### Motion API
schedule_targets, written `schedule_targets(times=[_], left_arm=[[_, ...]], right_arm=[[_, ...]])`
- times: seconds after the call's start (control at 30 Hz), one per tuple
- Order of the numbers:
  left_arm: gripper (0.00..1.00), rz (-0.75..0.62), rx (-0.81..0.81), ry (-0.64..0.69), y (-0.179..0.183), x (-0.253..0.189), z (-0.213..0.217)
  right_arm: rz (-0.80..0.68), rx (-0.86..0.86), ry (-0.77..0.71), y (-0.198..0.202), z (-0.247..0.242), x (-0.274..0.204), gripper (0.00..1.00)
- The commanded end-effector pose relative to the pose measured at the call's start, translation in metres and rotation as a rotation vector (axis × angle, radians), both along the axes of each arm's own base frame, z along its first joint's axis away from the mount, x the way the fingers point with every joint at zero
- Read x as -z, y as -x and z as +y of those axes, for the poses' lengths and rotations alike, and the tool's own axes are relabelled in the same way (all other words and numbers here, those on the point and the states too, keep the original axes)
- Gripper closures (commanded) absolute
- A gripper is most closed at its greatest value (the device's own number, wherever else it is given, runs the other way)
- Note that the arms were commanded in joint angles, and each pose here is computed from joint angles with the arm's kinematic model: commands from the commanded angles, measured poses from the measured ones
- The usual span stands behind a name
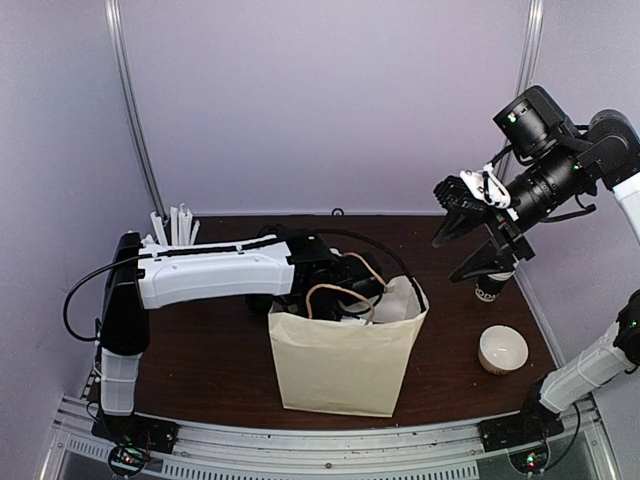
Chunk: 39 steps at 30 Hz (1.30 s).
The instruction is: Pack the takeout coffee
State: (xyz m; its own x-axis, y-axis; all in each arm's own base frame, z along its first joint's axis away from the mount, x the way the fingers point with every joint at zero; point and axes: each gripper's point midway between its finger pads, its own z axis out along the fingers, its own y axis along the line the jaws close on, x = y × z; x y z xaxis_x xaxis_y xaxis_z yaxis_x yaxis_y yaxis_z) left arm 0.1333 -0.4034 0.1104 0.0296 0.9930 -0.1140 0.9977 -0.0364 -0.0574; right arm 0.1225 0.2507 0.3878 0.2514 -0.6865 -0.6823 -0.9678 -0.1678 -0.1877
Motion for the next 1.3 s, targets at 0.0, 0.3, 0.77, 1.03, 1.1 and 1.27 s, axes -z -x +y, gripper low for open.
schedule_targets(times=[0.0, 0.3, 0.77, 1.03, 1.1, 1.27], left_arm=[[0.51, 0.024, -0.008, 0.016, 0.006, -0.011, 0.000], [0.36, -0.035, -0.032, 0.173, 0.002, -0.078, -0.008], [0.31, -0.022, 0.004, 0.313, 0.005, -0.122, -0.014], [0.37, 0.133, -0.014, 0.304, 0.006, -0.101, -0.021], [0.38, 0.158, -0.017, 0.293, 0.005, -0.093, -0.022], [0.39, 0.189, -0.011, 0.272, 0.004, -0.078, -0.026]], right_arm=[[0.001, 0.011, -0.012, -0.002, 0.001, -0.001, 0.42], [0.013, 0.020, 0.007, -0.006, 0.003, 0.006, 0.42], [0.072, 0.037, 0.036, -0.018, 0.014, 0.028, 0.42], [0.077, 0.039, 0.012, -0.013, 0.012, 0.022, 0.42], [0.073, 0.068, 0.006, -0.018, 0.014, 0.026, 0.43], [0.106, 0.151, -0.016, -0.038, 0.023, 0.039, 0.47]])
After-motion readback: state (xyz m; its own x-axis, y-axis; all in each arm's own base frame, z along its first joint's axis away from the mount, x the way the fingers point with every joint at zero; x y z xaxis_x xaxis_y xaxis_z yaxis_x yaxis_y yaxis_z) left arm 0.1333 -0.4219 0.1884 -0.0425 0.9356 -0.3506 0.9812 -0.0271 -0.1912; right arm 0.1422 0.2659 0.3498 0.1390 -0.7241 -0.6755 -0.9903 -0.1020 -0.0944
